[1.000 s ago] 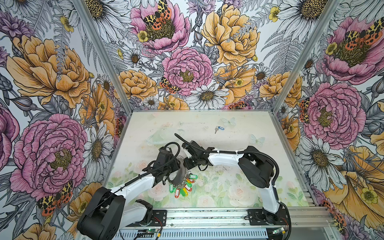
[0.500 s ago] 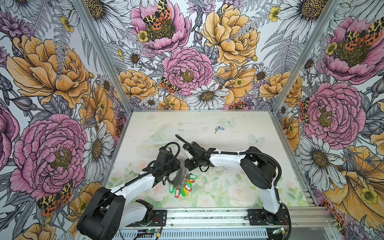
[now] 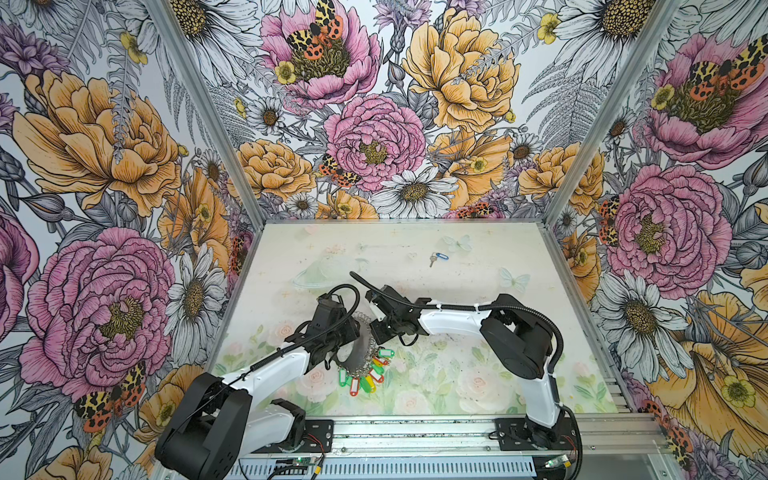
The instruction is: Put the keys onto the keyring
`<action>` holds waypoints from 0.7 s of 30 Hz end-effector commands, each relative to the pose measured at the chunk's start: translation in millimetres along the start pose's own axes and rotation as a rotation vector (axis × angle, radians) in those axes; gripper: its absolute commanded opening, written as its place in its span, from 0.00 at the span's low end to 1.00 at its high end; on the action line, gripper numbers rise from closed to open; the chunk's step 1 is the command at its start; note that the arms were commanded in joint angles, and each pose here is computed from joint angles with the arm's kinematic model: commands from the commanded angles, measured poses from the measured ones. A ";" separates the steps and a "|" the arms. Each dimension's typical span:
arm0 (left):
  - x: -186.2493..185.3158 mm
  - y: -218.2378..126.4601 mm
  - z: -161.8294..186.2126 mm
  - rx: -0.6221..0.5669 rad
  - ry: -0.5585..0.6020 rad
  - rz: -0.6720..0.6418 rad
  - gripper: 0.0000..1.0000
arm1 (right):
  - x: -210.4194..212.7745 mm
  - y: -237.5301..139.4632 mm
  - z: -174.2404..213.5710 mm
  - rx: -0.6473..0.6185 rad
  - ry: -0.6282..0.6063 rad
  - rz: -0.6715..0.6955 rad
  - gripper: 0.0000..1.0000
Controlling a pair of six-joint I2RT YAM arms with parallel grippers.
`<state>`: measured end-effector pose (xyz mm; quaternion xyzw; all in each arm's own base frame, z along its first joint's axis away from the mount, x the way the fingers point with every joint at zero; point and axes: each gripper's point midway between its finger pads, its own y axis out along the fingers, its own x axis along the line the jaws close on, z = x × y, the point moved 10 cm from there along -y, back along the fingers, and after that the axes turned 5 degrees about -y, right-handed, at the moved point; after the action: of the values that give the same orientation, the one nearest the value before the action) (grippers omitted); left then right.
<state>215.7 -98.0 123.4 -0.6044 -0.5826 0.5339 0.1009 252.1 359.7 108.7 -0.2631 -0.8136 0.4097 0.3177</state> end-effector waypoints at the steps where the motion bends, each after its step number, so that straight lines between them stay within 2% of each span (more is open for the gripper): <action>1: -3.4 -3.0 -7.2 -0.017 0.023 0.027 0.49 | 8.6 -22.1 -7.6 -0.054 -0.031 -0.010 0.06; 7: -14.5 -10.8 -11.7 -0.029 0.096 0.111 0.51 | 9.1 -47.3 -10.1 -0.115 -0.068 0.033 0.00; 14: -41.3 -30.6 -12.7 -0.099 0.225 0.334 0.52 | 11.3 -78.6 -11.1 -0.187 -0.159 0.058 0.00; 21: -71.2 -56.4 5.4 -0.208 0.501 0.595 0.51 | 10.8 -128.2 -2.8 -0.344 -0.293 0.019 0.00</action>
<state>204.2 -130.9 186.4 -0.8037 -0.4456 0.3925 0.0374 224.4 309.4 193.3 -0.2649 -0.8745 0.3563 0.1954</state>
